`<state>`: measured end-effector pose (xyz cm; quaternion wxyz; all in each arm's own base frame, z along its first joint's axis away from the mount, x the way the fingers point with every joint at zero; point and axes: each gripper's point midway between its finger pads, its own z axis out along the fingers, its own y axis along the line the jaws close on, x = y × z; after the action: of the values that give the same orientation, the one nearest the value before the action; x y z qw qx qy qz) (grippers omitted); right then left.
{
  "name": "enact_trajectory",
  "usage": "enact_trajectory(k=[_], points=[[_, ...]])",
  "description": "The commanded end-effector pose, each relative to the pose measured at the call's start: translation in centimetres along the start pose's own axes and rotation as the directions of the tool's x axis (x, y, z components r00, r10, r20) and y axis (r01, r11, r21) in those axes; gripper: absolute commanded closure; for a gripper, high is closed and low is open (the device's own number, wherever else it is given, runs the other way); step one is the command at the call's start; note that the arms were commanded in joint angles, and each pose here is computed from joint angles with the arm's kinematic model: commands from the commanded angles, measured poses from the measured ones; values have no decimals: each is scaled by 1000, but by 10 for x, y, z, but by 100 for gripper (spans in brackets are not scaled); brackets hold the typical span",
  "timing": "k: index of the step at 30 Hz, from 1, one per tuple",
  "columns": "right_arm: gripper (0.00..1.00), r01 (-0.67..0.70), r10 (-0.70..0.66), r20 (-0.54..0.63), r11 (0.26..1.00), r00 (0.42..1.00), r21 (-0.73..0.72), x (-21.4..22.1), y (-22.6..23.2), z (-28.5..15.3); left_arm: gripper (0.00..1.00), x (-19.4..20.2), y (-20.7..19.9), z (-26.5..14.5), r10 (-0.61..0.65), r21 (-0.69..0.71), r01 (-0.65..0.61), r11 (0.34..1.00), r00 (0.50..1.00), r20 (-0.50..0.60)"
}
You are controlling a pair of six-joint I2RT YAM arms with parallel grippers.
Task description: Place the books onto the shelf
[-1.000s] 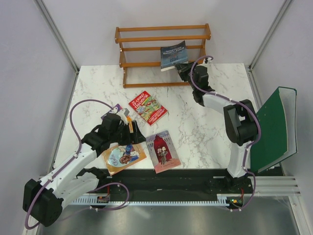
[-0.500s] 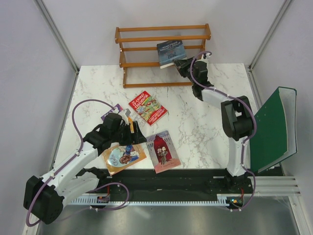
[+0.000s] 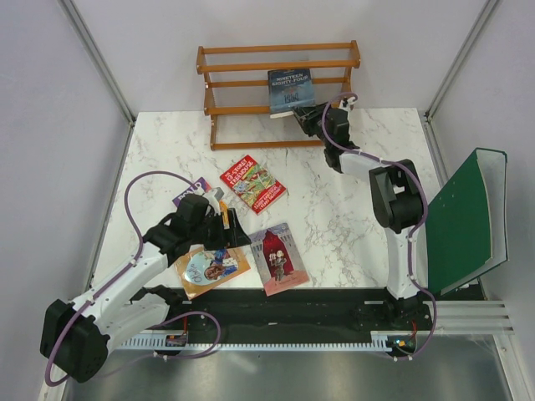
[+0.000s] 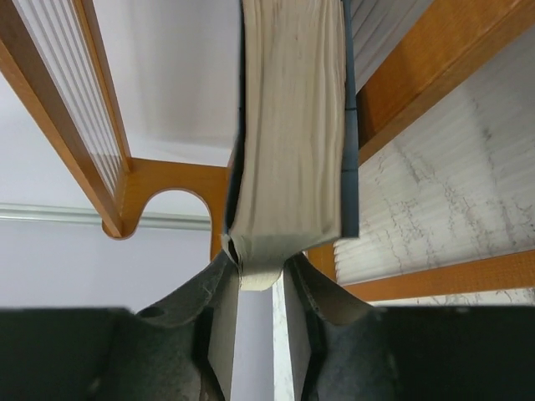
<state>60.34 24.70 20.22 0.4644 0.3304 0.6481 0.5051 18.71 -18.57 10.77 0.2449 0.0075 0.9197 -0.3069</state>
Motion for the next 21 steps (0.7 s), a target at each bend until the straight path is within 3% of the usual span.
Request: enact_trajectory(k=[1,3,7,10,13,21], points=[[58,-29,33,31,993,999,-119,-14,35,3,16,-3,-5,-1,41,35,-41,999,999,16],[50,-22,24,17,994,1000,-111,-11,31,1,16,-3,-5,-1,39,35,-40,999,999,16],[22,20,-20,-7,994,1000,-104,-6,26,-4,16,-4,-6,-2,41,38,-42,998,999,23],[11,55,-60,-56,996,997,-73,2,19,-10,15,-6,-6,-3,42,36,-43,998,999,33],[2,81,-83,-93,996,992,-27,4,6,-29,12,-9,-7,-4,42,33,-44,999,998,44],[2,221,-179,-240,962,954,161,15,-50,-120,10,-7,-9,-1,9,52,-11,999,999,41]])
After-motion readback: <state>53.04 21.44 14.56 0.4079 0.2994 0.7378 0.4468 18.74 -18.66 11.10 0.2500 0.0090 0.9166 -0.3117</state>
